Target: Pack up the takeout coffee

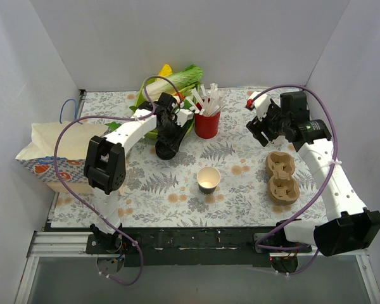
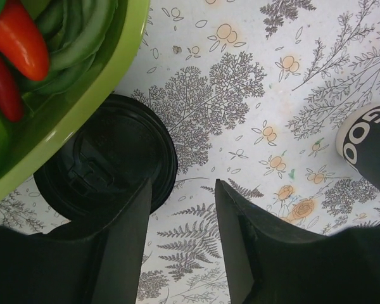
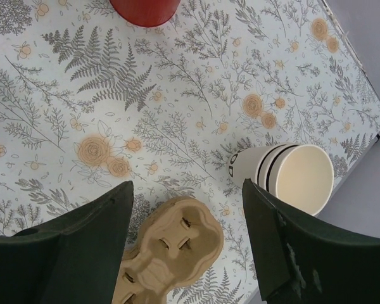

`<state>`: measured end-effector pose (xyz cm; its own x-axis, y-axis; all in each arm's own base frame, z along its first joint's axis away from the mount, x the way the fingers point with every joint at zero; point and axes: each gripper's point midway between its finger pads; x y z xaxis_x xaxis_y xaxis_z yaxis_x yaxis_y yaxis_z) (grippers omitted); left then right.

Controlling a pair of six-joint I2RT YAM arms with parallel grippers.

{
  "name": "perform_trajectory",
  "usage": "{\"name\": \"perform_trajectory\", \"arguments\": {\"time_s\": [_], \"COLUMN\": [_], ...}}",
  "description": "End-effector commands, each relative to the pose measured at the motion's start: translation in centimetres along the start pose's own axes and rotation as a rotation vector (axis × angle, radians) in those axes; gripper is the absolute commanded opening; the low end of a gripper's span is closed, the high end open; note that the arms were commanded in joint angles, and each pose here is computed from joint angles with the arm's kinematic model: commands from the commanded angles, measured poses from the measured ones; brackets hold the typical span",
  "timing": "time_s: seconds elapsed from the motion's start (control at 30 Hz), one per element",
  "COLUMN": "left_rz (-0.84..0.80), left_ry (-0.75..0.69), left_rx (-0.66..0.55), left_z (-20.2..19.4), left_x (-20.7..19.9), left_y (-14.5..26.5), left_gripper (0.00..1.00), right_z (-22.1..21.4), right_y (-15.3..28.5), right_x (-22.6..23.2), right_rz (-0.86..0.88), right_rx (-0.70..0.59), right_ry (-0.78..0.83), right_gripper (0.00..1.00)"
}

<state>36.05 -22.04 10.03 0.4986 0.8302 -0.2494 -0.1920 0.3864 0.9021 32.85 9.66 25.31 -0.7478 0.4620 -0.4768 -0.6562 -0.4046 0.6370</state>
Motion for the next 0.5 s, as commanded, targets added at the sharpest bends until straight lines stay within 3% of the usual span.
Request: {"name": "perform_trajectory", "arguments": {"time_s": [0.0, 0.37, 0.47], "left_rz": [-0.006, -0.019, -0.025], "left_ry": [0.009, 0.017, 0.02], "left_rx": [-0.024, 0.014, 0.017], "left_z": [1.2, 1.0, 1.0], "left_x": [-0.4, -0.2, -0.3], "left_y": [0.1, -1.3, -1.5], "left_gripper": [0.44, 0.36, 0.24], "right_z": [0.5, 0.4, 0.2], "right_y": [-0.4, -0.7, -0.7], "right_x": [0.3, 0.5, 0.6], "right_rz": [0.013, 0.022, 0.022], "right_rx": [-0.026, -0.022, -0.016], "right_ry": [-0.001, 0.007, 0.009], "right_gripper": [0.76, 0.76, 0.76]}}
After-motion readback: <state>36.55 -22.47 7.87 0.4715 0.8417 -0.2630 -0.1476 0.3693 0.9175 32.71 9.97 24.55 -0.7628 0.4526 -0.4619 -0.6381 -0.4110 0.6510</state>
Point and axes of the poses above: each gripper's point midway between its finger pads, its own y axis back along the fingers, its own x axis along the line the jaws close on, z = x × y, and after that the axes turned 14 degrees about y, right-handed
